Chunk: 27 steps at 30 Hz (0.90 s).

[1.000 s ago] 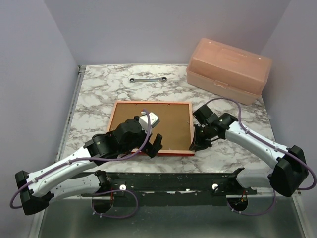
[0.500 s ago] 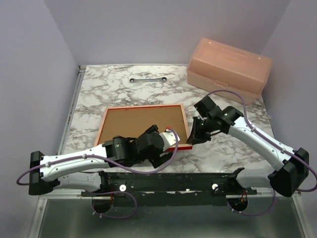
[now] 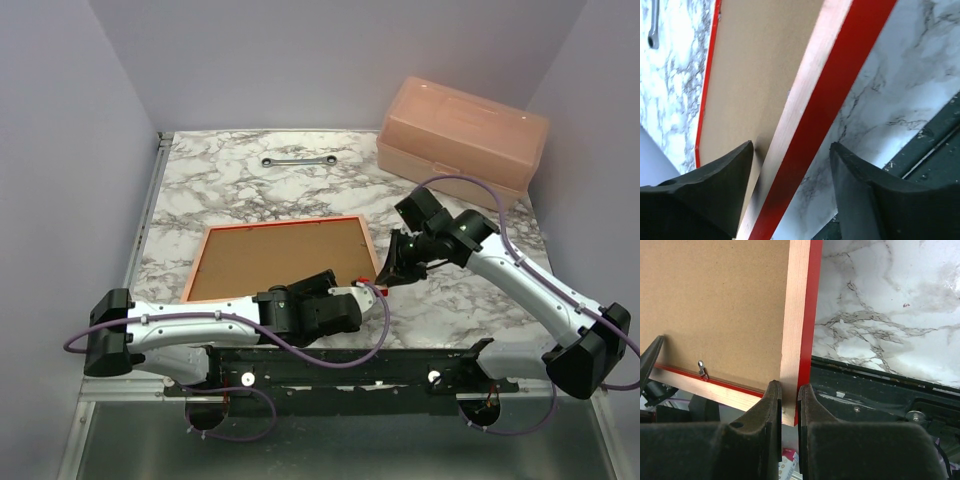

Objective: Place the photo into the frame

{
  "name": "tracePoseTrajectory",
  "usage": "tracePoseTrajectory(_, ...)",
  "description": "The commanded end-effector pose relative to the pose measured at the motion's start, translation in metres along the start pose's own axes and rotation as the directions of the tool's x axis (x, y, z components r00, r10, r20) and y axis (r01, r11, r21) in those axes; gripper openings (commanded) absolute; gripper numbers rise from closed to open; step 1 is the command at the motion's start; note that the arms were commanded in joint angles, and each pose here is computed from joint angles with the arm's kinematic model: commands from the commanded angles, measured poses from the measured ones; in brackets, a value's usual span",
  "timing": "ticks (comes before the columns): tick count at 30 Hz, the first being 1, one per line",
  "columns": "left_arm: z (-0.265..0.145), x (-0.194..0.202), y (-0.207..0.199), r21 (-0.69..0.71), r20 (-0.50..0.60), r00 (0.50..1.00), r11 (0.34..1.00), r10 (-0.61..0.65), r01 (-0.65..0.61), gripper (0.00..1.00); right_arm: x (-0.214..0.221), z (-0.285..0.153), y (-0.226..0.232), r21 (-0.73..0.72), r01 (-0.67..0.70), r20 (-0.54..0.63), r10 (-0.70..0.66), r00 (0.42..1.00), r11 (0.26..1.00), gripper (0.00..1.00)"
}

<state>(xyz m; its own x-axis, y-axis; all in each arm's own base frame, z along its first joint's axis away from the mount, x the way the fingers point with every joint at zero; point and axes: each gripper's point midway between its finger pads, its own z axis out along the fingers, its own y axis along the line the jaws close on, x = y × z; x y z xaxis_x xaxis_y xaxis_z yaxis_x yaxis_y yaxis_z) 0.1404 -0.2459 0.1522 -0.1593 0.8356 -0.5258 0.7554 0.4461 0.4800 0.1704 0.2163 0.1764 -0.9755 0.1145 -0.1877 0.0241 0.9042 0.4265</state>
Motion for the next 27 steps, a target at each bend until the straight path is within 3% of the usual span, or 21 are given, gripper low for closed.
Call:
tracePoseTrajectory(1,-0.007,-0.007,0.030,-0.184,-0.001,1.000,0.983,0.013,-0.013,0.57,-0.006,-0.030,0.038,-0.185,0.033,0.047,-0.025,0.999,0.982,0.01)
tracePoseTrajectory(7,-0.009,-0.010,0.040,-0.259,-0.014,0.998,0.964,0.056,-0.058,0.24,-0.007,-0.035,0.044,-0.227,0.046,0.067,-0.032,0.997,0.973,0.03)
tracePoseTrajectory(11,-0.014,-0.013,0.042,-0.258,0.001,0.999,0.965,0.055,-0.053,0.15,-0.014,-0.044,0.048,-0.249,0.067,0.132,-0.035,0.991,0.966,0.10)
tracePoseTrajectory(13,-0.019,-0.016,0.045,-0.255,0.015,0.999,0.966,0.046,-0.041,0.11,-0.021,-0.053,0.048,-0.251,0.089,0.192,-0.040,0.981,0.964,0.37)
tracePoseTrajectory(15,-0.025,-0.018,0.047,-0.244,0.037,0.999,0.970,0.031,-0.021,0.08,-0.031,-0.064,0.049,-0.248,0.115,0.263,-0.048,0.964,0.962,0.58)
tracePoseTrajectory(20,-0.043,-0.027,0.054,-0.194,0.110,0.994,0.980,-0.018,0.039,0.04,-0.049,-0.089,0.050,-0.230,0.216,0.417,-0.104,0.903,0.949,0.93)
tracePoseTrajectory(22,-0.051,-0.029,0.057,-0.174,0.139,0.990,0.983,-0.038,0.062,0.04,-0.055,-0.100,0.053,-0.224,0.262,0.472,-0.131,0.872,0.939,1.00)
tracePoseTrajectory(27,-0.067,-0.031,0.061,-0.119,0.188,0.979,0.988,-0.077,0.101,0.01,-0.069,-0.138,0.058,-0.221,0.389,0.658,-0.158,0.736,0.894,1.00)
